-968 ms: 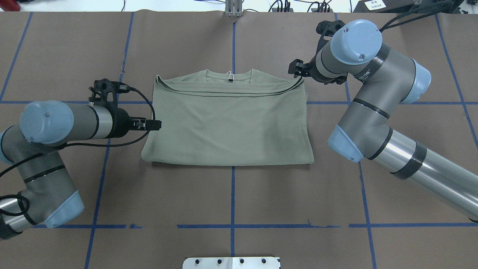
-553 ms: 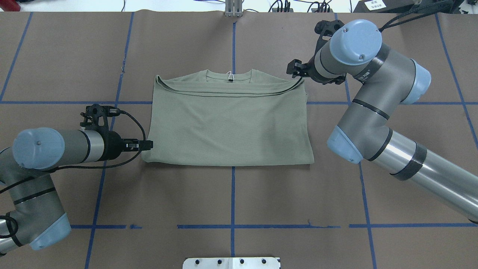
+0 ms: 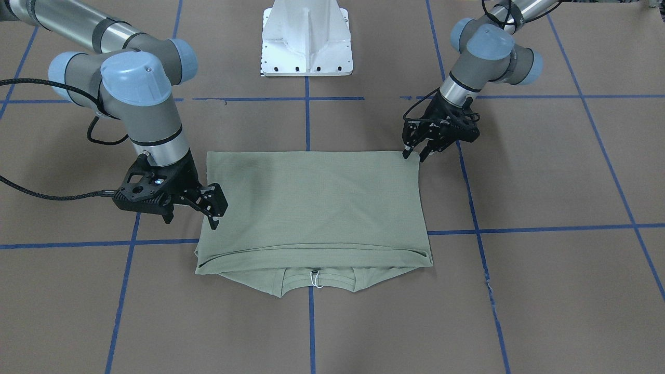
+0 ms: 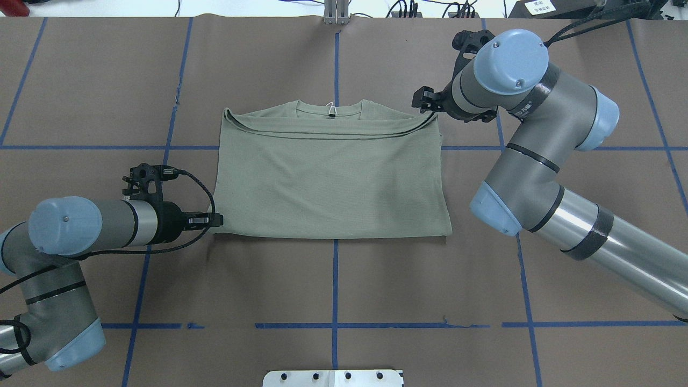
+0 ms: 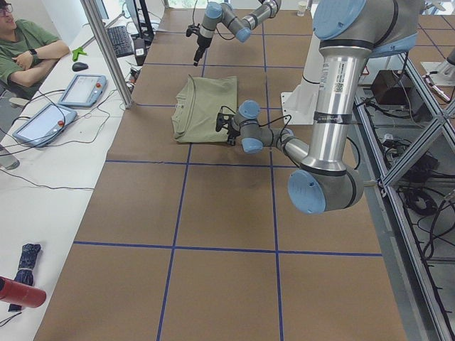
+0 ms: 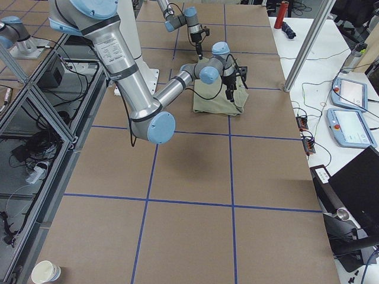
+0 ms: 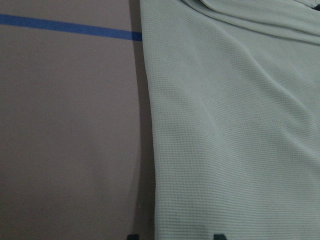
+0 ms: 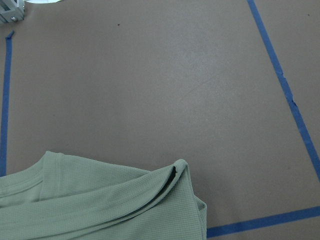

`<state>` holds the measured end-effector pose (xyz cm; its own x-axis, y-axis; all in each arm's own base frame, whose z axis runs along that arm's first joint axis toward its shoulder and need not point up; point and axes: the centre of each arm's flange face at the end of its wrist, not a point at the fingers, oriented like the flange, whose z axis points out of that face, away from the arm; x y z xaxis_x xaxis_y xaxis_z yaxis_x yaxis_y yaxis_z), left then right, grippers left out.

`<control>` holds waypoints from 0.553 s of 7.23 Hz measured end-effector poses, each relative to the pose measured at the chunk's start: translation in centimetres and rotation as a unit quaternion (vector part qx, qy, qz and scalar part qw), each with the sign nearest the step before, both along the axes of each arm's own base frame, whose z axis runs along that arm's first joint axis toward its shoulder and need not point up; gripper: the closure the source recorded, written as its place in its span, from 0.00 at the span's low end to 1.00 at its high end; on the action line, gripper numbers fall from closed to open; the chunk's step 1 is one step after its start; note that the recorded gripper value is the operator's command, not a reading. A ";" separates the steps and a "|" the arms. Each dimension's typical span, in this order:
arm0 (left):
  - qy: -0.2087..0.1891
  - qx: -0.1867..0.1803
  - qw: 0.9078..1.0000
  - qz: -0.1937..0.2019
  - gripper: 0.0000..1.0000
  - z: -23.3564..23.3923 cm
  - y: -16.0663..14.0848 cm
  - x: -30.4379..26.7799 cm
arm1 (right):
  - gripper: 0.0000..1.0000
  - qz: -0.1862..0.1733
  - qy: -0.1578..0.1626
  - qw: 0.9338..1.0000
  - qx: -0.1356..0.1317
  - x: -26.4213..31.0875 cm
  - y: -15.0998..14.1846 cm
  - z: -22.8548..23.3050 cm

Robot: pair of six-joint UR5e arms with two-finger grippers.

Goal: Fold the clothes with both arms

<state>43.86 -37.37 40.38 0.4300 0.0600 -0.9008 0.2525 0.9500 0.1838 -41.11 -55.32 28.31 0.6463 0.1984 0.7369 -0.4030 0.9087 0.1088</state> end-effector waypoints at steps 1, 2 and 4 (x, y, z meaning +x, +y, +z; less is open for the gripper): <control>0.001 -0.003 1.000 0.000 1.00 0.0 0.1 0.1 | 0.00 0.000 0.000 1.000 0.000 0.0 0.0 0.0; 0.002 -0.005 1.000 0.000 1.00 0.0 0.2 0.2 | 0.00 0.000 0.001 1.000 -0.001 0.0 0.0 0.1; -0.003 -0.001 1.000 -0.008 1.00 0.2 0.4 0.4 | 0.00 0.000 0.001 1.000 -0.001 0.0 0.1 0.2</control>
<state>44.28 -36.96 40.59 0.4354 0.0516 -0.8988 0.2660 0.9464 0.1832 -41.12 -55.26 28.55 0.6485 0.1998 0.7346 -0.4022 0.9092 0.1078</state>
